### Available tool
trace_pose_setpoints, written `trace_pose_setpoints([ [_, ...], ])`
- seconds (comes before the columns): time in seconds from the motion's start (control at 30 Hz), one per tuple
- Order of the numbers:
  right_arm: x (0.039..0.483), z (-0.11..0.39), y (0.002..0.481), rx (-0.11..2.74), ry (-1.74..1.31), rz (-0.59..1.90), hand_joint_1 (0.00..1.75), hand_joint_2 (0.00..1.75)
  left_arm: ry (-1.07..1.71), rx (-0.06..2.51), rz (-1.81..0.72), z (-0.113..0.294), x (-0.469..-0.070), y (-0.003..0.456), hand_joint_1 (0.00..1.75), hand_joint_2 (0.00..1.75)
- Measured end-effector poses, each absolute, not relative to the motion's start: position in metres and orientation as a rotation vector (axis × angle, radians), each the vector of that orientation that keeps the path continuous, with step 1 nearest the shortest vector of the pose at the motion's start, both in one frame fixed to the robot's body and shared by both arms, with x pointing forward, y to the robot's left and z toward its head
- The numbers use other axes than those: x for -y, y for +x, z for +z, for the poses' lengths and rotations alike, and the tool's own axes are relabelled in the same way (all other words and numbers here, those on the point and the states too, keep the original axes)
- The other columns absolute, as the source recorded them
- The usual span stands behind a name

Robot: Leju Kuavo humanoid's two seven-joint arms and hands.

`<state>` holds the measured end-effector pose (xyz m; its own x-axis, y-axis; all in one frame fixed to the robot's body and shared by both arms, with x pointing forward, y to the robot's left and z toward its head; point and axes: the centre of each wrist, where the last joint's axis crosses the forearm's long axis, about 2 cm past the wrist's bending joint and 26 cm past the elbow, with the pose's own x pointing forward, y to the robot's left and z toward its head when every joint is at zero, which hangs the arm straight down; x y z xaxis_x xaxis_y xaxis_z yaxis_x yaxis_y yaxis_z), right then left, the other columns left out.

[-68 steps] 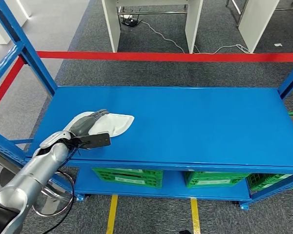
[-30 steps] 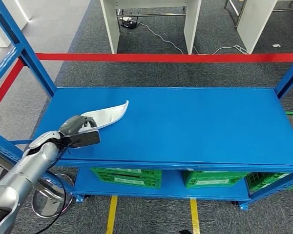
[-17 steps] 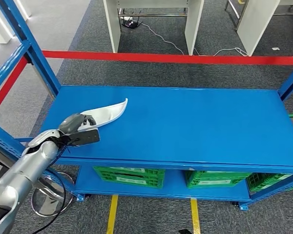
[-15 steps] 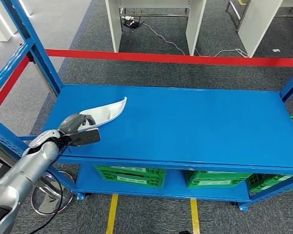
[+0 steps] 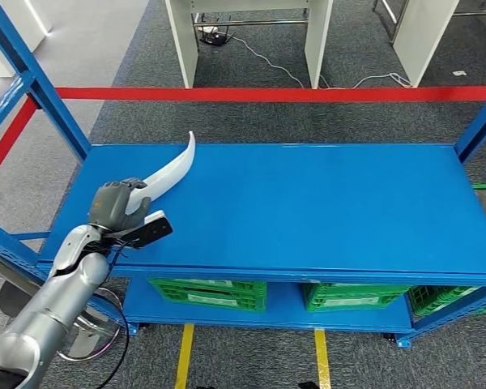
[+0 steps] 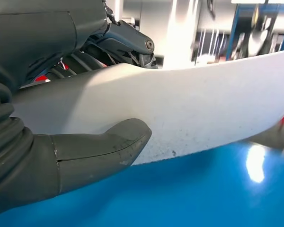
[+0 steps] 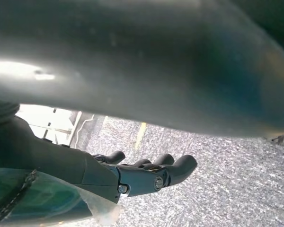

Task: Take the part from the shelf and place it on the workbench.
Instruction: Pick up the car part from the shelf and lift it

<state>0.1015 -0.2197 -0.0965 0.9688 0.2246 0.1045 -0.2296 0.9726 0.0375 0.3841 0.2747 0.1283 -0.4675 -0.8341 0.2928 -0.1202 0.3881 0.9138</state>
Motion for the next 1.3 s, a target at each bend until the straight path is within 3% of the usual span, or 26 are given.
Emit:
trace_pose_setpoints([
  [0.4, 0.22, -0.095, 0.107, 0.11, 0.049, 0.23, 0.0, 0.0, 0.881, 2.235, -0.926, 0.166, -0.198, 0.363, 1.75, 1.75],
  [0.93, 0.222, -0.095, 0.109, 0.113, 0.026, 0.23, 0.0, 0.0, 0.9, 2.372, -0.822, 0.176, -0.173, 0.344, 1.75, 1.75],
  [1.3, 0.226, -0.099, 0.095, 0.096, -0.04, 0.24, 0.0, 0.0, 0.634, 2.468, -0.415, 0.163, -0.173, 0.292, 1.75, 1.75],
])
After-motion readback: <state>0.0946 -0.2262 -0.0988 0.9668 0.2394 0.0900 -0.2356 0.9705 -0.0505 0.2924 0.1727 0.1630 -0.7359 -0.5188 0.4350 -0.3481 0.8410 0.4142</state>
